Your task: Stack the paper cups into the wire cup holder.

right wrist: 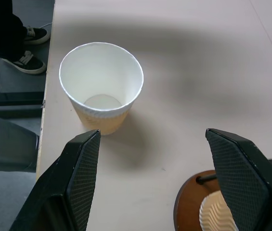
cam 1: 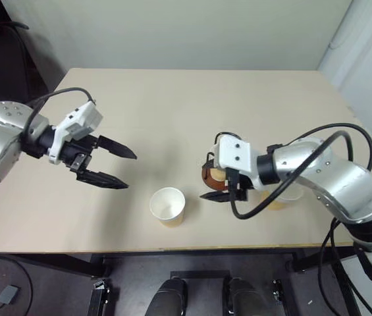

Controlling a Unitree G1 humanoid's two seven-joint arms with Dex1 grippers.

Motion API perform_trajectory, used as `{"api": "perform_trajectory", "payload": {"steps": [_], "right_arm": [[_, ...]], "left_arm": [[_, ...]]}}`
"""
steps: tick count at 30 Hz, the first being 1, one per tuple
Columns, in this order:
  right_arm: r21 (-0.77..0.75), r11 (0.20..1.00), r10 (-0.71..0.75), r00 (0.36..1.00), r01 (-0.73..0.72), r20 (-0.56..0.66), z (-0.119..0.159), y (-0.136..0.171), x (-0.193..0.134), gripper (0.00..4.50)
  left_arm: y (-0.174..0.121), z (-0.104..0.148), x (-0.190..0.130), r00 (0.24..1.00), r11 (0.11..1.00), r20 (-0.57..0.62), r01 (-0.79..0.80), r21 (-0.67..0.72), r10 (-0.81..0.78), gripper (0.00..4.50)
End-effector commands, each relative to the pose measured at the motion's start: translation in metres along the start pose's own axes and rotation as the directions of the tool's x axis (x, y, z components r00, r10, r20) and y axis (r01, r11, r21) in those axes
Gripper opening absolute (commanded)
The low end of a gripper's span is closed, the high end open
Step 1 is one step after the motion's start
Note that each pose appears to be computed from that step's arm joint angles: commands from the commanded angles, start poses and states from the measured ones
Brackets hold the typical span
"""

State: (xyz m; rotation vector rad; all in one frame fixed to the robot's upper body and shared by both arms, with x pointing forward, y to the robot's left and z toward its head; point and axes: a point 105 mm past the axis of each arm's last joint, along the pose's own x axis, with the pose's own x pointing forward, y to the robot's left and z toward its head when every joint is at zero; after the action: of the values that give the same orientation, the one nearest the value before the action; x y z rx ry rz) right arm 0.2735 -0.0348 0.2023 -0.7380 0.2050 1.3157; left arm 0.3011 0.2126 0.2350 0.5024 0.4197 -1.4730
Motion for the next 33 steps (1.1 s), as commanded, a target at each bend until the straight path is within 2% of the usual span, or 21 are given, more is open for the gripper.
{"api": "perform_trajectory", "payload": {"steps": [1,9,19,25,33], "right_arm": [[-0.037,0.999,-0.014,1.0,0.015,0.025,0.011,-0.001,0.008,3.53],[-0.04,0.999,-0.003,1.0,0.003,0.013,0.009,-0.002,0.022,3.53],[-0.082,0.997,-0.011,1.0,0.01,-0.014,0.012,-0.016,0.039,3.53],[-0.109,0.994,0.005,1.0,-0.006,-0.012,0.021,-0.024,0.047,3.53],[-0.109,0.991,0.077,0.997,-0.074,0.019,0.039,-0.019,0.057,3.53]], "left_arm": [[-0.003,0.011,-0.003,1.0,0.999,0.011,0.025,0.02,-0.025,4.48],[-0.002,0.011,-0.002,1.0,1.0,0.012,0.026,0.015,-0.026,4.48],[0.001,0.013,0.0,1.0,0.999,0.011,0.027,0.019,-0.027,4.48],[0.002,0.013,0.001,1.0,0.999,0.007,0.028,0.018,-0.029,4.48],[0.004,0.012,0.001,1.0,1.0,0.005,0.024,0.017,-0.024,4.48]]}}
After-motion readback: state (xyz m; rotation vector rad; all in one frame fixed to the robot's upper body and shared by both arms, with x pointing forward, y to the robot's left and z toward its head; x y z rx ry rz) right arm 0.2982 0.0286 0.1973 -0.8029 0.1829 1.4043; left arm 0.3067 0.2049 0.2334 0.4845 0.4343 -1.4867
